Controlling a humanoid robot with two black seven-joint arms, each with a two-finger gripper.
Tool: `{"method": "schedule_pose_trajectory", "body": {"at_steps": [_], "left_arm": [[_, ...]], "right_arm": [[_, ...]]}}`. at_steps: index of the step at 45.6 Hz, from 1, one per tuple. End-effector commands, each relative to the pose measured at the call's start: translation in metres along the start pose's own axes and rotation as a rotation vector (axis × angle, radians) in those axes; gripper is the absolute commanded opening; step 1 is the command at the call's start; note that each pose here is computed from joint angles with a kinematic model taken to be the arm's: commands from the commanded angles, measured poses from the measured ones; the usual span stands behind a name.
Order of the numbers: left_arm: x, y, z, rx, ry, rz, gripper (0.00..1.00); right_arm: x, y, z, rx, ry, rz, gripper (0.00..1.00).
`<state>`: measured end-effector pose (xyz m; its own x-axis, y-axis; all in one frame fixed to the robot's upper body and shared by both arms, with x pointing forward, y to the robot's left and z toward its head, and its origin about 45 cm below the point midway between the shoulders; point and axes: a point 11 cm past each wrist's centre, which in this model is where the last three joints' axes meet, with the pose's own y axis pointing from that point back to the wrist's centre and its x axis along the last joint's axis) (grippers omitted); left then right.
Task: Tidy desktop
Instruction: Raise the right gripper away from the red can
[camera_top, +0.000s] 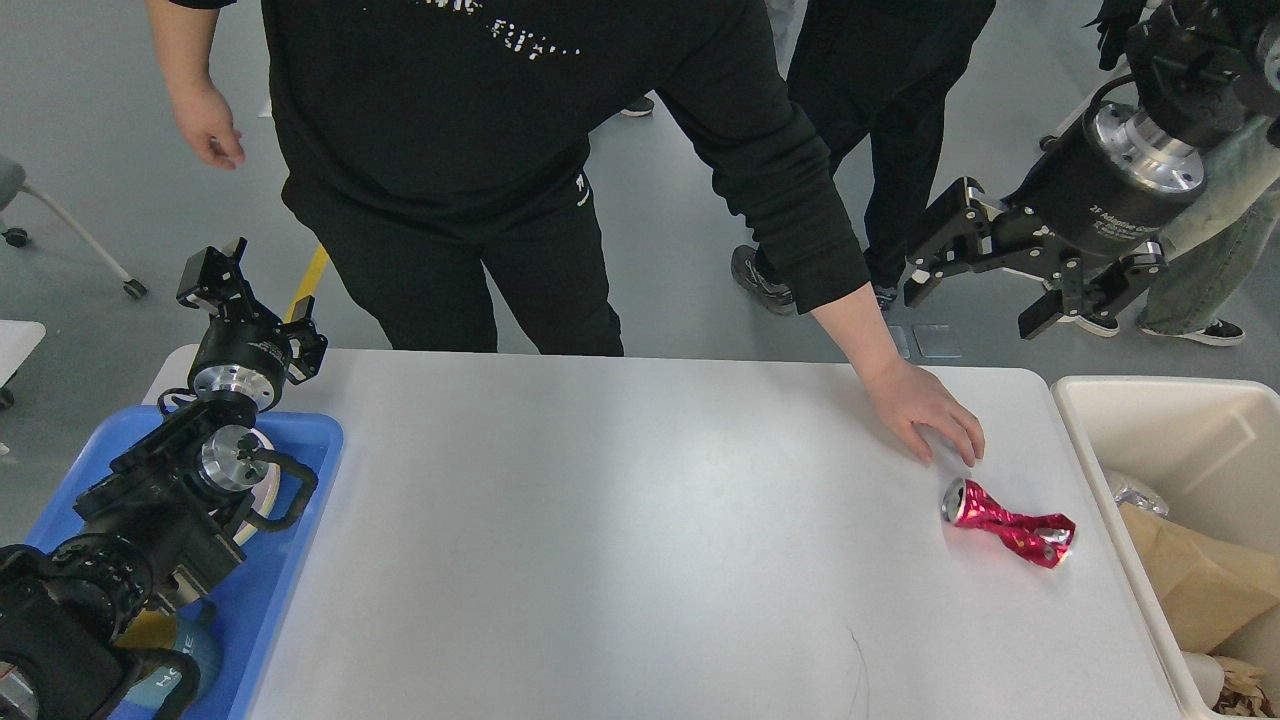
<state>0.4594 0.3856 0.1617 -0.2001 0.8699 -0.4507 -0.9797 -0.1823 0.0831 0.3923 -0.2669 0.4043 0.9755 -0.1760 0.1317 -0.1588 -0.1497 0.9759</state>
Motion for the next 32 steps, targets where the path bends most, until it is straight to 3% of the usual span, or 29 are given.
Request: {"method": "schedule_pose_trajectory", "body": {"at_steps": [1, 32], "left_arm": [[0.000, 0.000, 0.000, 0.000, 0.000, 0.000, 0.96], [0.000, 0.000, 0.000, 0.000, 0.000, 0.000, 0.96]], "right_arm": [[0.000, -0.003, 0.004, -0.008, -0.006, -0.006, 1.00], [-0.015, -0.055, 0.065, -0.053, -0.138, -0.125, 1.00]]}}
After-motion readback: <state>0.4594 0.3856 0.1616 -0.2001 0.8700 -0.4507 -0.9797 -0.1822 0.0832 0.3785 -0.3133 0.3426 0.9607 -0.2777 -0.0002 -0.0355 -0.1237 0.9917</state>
